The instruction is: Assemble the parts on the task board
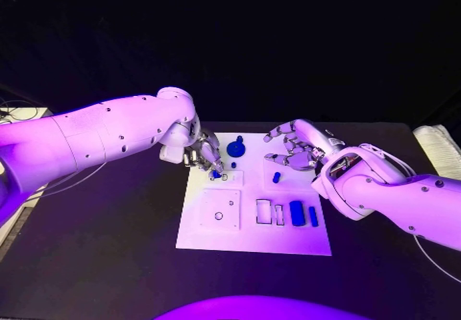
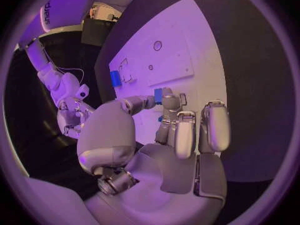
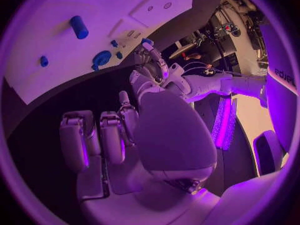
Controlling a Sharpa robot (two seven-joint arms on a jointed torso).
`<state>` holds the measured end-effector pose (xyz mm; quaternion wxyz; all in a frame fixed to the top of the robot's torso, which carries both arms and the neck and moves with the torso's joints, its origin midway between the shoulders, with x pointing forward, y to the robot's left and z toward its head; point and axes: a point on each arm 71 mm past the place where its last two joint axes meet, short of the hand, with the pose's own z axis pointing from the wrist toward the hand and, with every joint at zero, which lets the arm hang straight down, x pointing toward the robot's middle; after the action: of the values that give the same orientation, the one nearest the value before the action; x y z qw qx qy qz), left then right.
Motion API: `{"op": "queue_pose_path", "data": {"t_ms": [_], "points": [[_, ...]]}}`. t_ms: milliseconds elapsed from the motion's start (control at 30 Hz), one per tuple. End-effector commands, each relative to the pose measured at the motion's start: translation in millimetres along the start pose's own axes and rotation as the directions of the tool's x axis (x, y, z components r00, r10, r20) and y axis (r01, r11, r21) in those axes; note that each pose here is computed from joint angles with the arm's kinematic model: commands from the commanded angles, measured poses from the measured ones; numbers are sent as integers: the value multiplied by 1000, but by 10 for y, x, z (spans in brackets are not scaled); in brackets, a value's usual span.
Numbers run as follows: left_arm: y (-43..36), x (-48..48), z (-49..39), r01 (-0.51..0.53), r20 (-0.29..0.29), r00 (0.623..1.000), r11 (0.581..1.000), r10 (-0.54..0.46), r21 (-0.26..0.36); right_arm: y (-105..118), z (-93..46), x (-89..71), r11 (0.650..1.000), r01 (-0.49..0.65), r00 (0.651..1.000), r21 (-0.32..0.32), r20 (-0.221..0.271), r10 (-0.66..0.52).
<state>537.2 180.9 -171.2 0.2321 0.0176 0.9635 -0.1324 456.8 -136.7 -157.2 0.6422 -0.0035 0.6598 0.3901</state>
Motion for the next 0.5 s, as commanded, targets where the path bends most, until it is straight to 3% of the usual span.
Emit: {"op": "queue_pose_path", "data": {"t_ms": [33,500], "points": [[-15,11,4,-63,-34,998,998,62,-32,9,3,-41,1000,-15,1000,-8,19,15],[-104,40,118,-109,20,994,991,111,-80,-17,45,-189,1000,-15,999,5,50,14]]}}
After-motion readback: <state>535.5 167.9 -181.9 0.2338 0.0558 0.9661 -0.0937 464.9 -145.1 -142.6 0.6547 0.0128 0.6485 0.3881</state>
